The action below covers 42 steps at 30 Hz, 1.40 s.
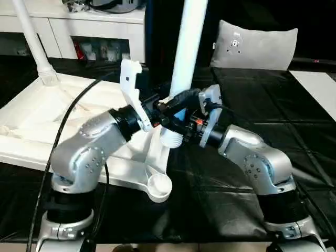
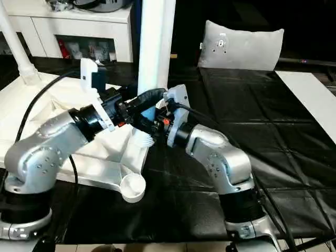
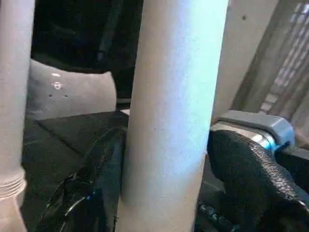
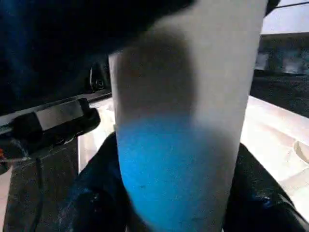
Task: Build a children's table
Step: Pick table leg
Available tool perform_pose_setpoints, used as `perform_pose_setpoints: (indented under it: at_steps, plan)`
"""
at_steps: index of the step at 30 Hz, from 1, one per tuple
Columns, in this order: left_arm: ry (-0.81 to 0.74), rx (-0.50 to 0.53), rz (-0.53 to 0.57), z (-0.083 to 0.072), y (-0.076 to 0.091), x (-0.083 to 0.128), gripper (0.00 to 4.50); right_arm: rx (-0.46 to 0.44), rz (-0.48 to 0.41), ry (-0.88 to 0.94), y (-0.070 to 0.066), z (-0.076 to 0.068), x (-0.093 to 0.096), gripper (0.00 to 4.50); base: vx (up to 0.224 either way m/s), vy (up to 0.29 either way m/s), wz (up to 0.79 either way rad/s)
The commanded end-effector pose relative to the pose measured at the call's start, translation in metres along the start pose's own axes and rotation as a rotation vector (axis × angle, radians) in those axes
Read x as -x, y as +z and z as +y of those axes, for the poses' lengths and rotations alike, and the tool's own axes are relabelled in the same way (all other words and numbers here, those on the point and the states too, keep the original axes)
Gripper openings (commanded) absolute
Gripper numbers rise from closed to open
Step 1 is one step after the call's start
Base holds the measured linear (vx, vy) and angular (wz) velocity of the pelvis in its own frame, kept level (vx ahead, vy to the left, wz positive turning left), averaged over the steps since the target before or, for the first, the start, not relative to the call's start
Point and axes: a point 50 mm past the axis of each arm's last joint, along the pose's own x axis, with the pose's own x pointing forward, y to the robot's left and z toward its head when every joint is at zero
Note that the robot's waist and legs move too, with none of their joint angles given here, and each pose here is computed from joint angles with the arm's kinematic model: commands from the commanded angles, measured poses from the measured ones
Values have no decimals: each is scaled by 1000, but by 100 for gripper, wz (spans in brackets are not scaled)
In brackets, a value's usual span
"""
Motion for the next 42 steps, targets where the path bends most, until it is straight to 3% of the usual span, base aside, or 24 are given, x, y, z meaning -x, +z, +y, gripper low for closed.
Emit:
perform_pose_setpoints:
  at_steps: [1,7,10,24,29,33,42]
  plan:
    - [-12,-20,9,-9,-3,-5,279,4,-9,-37,-1,-4,2,195,0,0,0]
    - [26,-25,2,-9,-5,-8,274,19,-6,-44,-3,-4,0,195,0,0,0]
    - [32,-22,-1,-8,-5,-9,246,20,-6,-43,-2,-4,0,195,0,0,0]
    - [100,-6,-12,0,-2,-9,246,41,-2,-62,0,-6,-2,195,0,0,0]
    - [80,-134,-5,-1,1,-9,246,40,-5,-68,0,-7,-2,195,0,0,0]
    - [73,-337,62,2,0,-5,208,32,0,-59,-4,-8,0,195,0,0,0]
    - [54,-408,66,2,0,-7,192,32,6,-62,-6,-9,1,195,0,0,0]
